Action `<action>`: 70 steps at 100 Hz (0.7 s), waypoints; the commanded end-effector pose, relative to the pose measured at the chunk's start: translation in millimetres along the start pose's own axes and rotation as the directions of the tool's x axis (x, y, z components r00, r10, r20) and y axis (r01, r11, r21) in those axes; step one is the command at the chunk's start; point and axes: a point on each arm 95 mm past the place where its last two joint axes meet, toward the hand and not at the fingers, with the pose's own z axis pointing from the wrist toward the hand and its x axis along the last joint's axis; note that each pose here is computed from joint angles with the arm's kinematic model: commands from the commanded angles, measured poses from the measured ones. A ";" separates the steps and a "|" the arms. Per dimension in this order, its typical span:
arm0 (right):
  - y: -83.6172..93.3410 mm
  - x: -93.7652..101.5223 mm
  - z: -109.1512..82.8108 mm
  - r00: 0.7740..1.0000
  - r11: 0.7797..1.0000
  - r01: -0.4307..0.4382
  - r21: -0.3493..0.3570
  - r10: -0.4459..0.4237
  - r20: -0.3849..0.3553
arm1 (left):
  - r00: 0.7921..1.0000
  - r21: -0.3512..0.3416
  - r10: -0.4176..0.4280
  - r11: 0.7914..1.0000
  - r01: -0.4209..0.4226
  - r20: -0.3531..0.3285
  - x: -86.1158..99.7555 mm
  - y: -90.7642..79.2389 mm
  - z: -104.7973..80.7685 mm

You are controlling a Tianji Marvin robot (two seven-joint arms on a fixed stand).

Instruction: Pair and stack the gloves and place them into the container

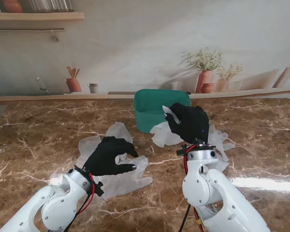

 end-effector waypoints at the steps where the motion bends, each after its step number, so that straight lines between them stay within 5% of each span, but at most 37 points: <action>1: 4.7 12.3 3.3 0.999 0.999 -0.035 -0.020 0.035 -0.004 | 1.000 -0.032 -0.016 0.999 0.016 0.017 -0.7 10.1 1.8; 28: 14.1 30.8 -0.7 0.993 0.992 -0.112 -0.049 0.110 -0.036 | 0.997 -0.064 -0.044 0.997 0.048 0.065 -4.8 23.8 19.0; 70: 5.9 34.0 -6.8 0.991 0.991 -0.131 -0.027 0.131 -0.028 | 0.992 0.070 -0.129 0.989 0.128 0.001 4.5 29.3 27.3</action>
